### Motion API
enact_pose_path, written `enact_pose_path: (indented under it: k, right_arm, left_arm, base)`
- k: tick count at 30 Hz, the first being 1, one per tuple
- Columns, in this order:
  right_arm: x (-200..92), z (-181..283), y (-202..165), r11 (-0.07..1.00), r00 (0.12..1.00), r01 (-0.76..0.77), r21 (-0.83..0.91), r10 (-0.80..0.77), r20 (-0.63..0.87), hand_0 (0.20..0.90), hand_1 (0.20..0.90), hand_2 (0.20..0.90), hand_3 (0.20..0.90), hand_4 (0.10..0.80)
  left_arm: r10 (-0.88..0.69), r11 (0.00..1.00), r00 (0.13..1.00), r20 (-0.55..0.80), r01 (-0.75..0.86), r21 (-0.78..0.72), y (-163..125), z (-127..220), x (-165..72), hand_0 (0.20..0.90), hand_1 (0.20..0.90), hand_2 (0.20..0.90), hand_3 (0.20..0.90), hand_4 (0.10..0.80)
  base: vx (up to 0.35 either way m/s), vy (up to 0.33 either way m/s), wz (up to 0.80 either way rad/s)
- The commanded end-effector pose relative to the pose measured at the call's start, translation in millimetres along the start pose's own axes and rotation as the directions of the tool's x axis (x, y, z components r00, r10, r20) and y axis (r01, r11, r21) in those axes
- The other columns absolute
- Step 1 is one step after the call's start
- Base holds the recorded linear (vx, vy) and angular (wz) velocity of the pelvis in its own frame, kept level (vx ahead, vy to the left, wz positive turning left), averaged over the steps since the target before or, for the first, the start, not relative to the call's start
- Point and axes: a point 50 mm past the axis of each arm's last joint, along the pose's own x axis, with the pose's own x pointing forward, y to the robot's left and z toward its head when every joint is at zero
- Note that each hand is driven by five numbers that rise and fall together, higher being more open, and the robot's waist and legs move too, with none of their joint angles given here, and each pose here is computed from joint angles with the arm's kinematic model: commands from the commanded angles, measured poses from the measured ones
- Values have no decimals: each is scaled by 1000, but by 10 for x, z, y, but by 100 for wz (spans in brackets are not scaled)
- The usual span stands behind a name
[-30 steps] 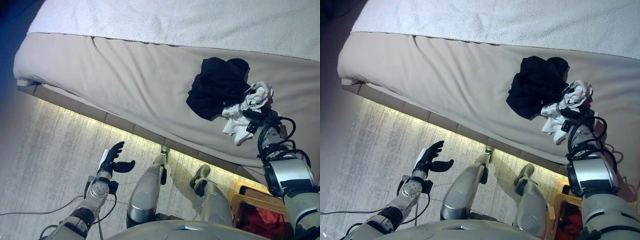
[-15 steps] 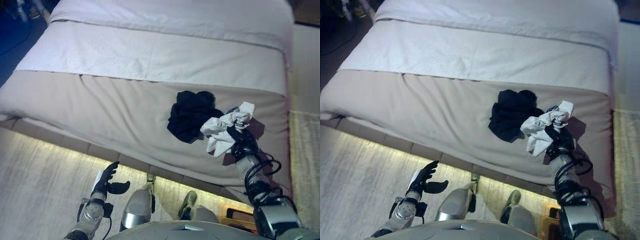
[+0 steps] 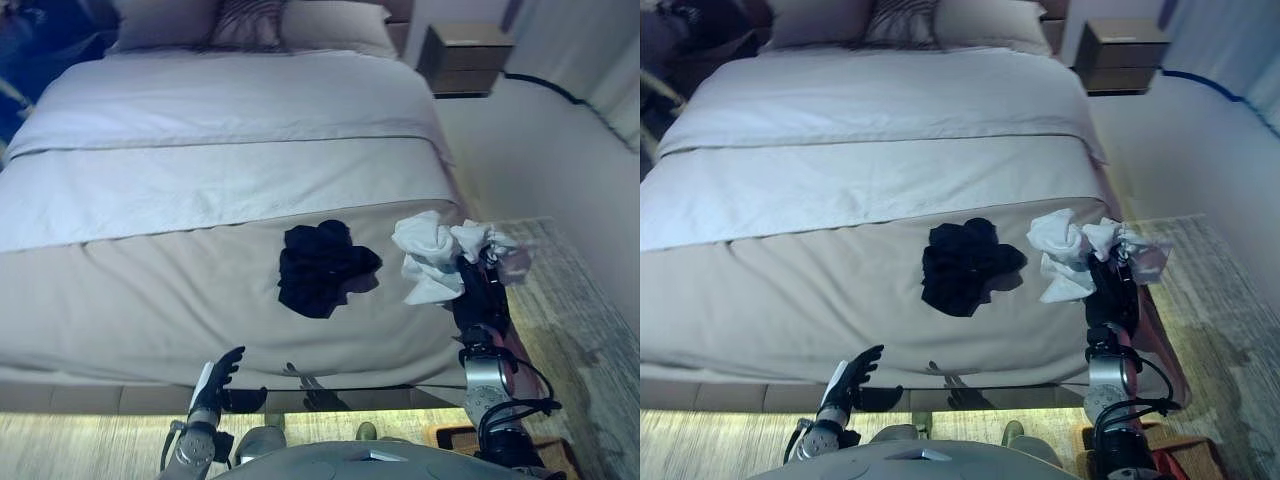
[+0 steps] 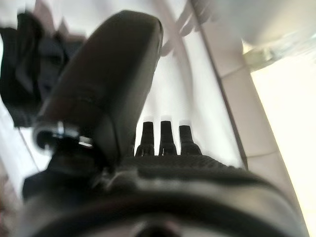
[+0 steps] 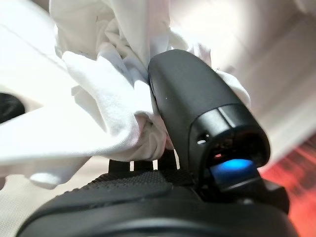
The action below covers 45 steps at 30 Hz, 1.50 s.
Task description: Pick up the clothes from the bed and place them into the basket
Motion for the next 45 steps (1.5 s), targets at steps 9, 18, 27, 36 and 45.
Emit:
enact_pose_path:
  k: [9,18,27,36,45]
  right_arm:
    - [47,484,185,993,935,92,72,-111,337,300,300,300,200,100]
    - [80,138,-206,922,917,373,-103,-348,196,300,300,300,200,100]
    - [60,-105,-648,801,851,500,-330,-525,15,300,300,300,200,100]
    - [117,-20,-726,701,835,482,-525,-549,32,300,300,300,200,100]
    - [175,128,-816,661,823,492,-567,-565,55,300,300,300,200,100]
  left_arm:
    - [-26,990,992,125,9,137,244,394,256,900,900,900,900,800]
    - [32,991,993,117,-46,125,425,485,331,900,900,900,900,800]
    - [-58,990,975,215,28,141,235,727,384,900,900,900,900,800]
    - [-37,996,986,165,24,80,114,568,312,900,900,900,900,800]
    - [-5,995,995,95,-5,104,197,360,272,900,900,900,900,800]
  base:
    - [-78,80,-78]
    - [-249,10,-94]
    - [-88,-251,-127]
    - [-20,-87,-59]
    - [22,24,15]
